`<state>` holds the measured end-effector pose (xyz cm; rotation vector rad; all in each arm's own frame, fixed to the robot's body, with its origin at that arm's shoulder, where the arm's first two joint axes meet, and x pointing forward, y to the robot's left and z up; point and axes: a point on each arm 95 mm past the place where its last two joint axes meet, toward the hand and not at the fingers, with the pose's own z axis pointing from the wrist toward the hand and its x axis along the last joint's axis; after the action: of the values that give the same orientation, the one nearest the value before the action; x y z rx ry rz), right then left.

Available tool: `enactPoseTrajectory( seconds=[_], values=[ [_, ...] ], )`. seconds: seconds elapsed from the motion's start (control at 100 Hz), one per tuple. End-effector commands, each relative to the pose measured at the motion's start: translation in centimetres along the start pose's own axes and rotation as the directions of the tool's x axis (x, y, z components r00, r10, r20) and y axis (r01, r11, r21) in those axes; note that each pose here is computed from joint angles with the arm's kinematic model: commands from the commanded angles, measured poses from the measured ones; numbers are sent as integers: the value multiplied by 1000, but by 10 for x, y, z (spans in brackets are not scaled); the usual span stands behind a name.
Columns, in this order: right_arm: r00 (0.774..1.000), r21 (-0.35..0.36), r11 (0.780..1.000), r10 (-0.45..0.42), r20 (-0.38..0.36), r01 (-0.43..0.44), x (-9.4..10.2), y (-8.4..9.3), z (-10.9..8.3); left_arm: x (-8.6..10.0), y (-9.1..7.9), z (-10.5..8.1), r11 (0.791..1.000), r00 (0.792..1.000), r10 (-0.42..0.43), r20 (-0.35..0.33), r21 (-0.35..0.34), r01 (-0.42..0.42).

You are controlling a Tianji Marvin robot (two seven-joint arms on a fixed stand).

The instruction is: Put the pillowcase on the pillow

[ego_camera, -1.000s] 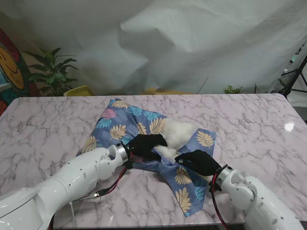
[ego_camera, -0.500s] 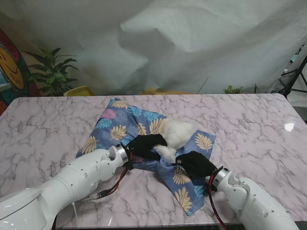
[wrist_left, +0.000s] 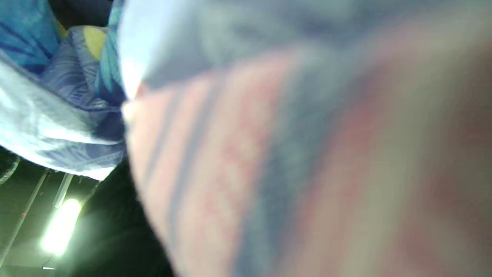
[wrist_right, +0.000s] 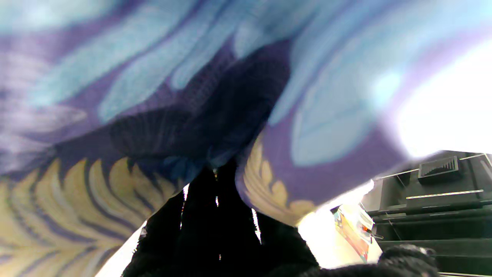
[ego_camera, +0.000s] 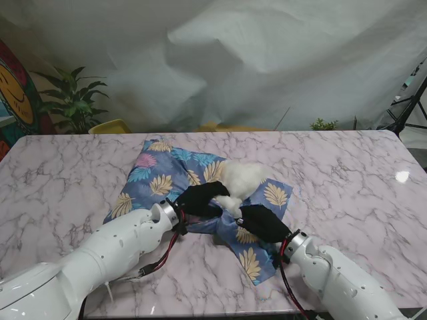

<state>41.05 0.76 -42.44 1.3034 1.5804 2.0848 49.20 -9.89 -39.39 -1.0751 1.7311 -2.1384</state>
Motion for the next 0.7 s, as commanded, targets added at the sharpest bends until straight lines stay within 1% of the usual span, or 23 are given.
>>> enactPoseTrajectory(
  seconds=[0.0,0.06,0.27,0.35,0.43,0.51,0.6,0.69],
  values=[
    [1000,-23,1000,4,-16,-4,13,-2,9,10,17,1,999,1000,-27,-16,-37,26],
    [1000,-37,999,-23,-2,23,15,0,8,11,17,0,999,999,-38,-13,-27,38],
    [997,-113,991,-71,33,74,17,8,3,12,17,-1,997,997,-75,-4,-6,75],
    [997,-133,988,-77,28,80,18,10,2,12,18,-1,996,996,-85,-2,-4,85],
    [999,-144,988,-53,-2,52,20,10,4,12,19,-1,996,996,-93,-2,-3,93],
    [999,-130,991,-18,-41,12,23,8,8,14,20,0,994,994,-111,-2,5,111],
    [997,-71,997,28,-73,-34,24,4,14,16,22,2,991,991,-133,-3,26,133],
    [995,-22,997,66,-77,-68,22,1,20,17,21,4,988,989,-149,0,50,149]
  ],
)
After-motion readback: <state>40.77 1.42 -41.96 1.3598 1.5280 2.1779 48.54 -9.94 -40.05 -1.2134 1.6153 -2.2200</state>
